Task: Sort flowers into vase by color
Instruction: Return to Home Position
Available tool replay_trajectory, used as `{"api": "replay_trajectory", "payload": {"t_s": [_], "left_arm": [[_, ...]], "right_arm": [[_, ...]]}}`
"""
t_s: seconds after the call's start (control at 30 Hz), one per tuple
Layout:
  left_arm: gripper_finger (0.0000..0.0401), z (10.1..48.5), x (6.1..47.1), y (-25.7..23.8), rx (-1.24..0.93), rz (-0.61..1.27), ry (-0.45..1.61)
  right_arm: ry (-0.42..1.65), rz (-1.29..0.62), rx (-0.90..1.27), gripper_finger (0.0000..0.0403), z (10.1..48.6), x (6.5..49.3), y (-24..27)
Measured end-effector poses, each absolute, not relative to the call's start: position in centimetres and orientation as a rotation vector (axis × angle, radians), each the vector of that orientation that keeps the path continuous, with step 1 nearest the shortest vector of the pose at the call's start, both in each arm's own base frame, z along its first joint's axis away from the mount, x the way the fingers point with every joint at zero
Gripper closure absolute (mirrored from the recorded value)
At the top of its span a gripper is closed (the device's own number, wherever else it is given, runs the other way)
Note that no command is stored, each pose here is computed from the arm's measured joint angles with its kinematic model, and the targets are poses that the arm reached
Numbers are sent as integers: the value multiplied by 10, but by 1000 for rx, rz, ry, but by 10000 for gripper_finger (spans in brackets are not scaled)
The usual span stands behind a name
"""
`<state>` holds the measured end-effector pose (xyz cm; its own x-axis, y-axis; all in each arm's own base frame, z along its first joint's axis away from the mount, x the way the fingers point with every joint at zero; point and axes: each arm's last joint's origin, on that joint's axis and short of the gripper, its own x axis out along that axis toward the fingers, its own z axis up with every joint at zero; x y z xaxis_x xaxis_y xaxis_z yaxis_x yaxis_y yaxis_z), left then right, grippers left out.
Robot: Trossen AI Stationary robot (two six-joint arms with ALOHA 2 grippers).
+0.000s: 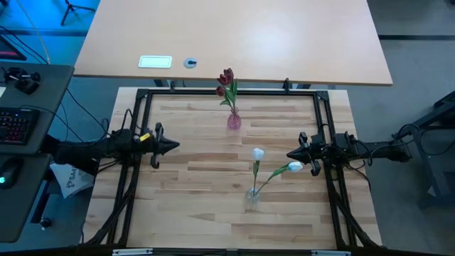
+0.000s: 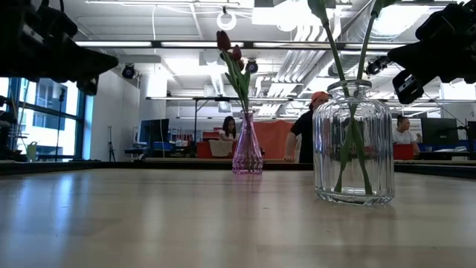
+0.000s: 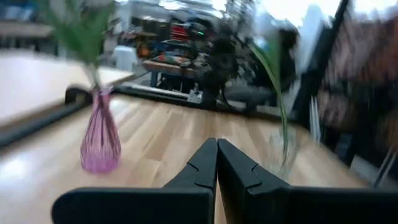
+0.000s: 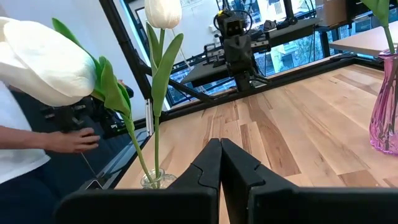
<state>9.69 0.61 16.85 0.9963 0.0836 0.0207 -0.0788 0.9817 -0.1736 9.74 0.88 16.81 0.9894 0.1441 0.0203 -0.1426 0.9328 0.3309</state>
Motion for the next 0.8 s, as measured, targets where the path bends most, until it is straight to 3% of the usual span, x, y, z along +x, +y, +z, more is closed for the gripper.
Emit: {"api": "replay_trajectory", "payload": {"t_s": [0.13,0.8], "left_arm": [[401,168,97,2,-13,30,-20],[401,168,97,2,-102,30,-20]], "right_arm": [[4,147,338,402,168,97,9],[5,147,338,402,168,97,9]]}}
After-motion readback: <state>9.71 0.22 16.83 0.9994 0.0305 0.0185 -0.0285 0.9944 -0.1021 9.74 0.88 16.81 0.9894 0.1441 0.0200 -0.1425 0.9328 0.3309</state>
